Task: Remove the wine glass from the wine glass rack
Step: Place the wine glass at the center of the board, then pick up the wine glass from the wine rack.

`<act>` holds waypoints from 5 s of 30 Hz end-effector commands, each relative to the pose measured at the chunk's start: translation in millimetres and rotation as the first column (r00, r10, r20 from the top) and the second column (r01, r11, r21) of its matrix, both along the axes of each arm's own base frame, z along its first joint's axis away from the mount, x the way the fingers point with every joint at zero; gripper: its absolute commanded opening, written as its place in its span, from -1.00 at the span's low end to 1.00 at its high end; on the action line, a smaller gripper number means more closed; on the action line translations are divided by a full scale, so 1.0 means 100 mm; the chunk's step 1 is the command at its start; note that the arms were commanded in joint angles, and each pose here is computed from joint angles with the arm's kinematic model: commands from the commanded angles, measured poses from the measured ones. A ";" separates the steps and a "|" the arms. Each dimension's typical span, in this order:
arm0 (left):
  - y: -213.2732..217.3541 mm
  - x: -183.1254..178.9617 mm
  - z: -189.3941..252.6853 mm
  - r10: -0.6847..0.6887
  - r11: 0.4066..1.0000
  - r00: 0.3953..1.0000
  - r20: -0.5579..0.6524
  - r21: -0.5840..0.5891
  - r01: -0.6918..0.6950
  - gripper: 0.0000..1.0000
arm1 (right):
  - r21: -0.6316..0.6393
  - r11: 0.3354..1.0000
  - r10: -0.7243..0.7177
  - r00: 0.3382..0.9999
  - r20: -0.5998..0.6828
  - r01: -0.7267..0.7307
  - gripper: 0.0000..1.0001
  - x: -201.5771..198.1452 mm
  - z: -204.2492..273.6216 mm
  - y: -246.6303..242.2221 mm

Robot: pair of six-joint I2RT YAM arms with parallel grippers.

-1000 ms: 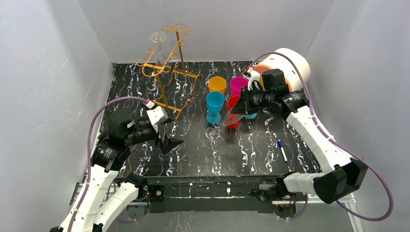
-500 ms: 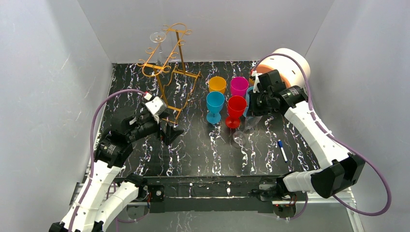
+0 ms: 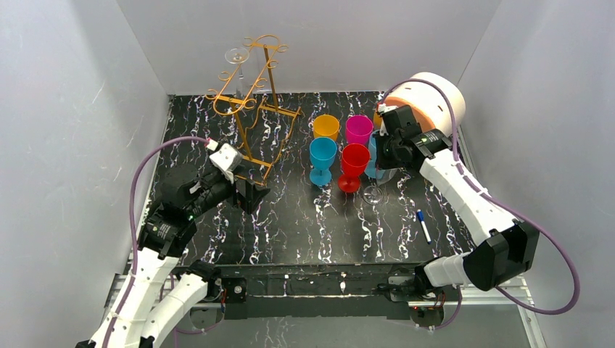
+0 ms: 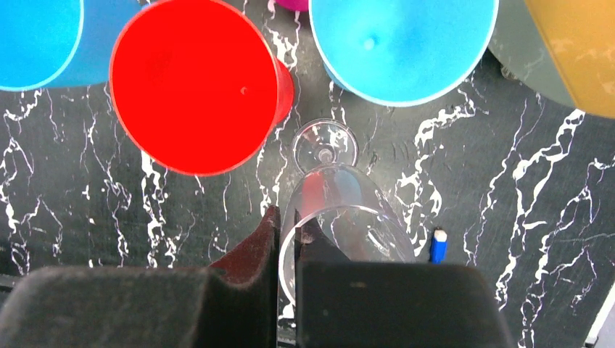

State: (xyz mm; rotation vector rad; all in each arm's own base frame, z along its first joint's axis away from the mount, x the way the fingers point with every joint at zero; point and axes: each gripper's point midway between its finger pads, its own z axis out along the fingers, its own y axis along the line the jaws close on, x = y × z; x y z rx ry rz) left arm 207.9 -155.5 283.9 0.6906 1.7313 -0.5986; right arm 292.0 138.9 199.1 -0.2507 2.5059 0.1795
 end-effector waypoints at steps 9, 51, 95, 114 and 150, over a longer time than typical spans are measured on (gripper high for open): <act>0.24 0.12 0.17 0.162 0.987 0.986 0.036 0.013 -0.163 0.97 | 0.006 1.000 0.001 1.000 -0.012 -0.001 -0.74 0.22 -0.09 0.14; 2.54 0.62 -0.25 0.992 0.122 0.107 -0.073 0.252 -0.960 0.97 | 0.594 0.679 0.145 0.872 0.467 -0.431 0.57 -0.33 1.66 0.96; 1.46 3.74 1.18 0.337 0.648 0.845 -0.415 -0.549 -0.528 0.63 | 0.558 0.712 0.113 0.854 0.507 -0.426 0.59 -0.22 1.72 0.90; 0.74 3.86 1.03 0.179 0.708 0.895 -0.408 -0.579 -0.405 -0.03 | 0.550 0.723 0.107 0.855 0.507 -0.417 0.59 -0.25 1.73 0.86; 0.85 3.71 0.95 0.286 0.753 0.875 -0.392 -0.473 -0.458 -0.97 | 0.566 0.714 0.112 0.866 0.487 -0.411 0.60 -0.24 1.70 0.89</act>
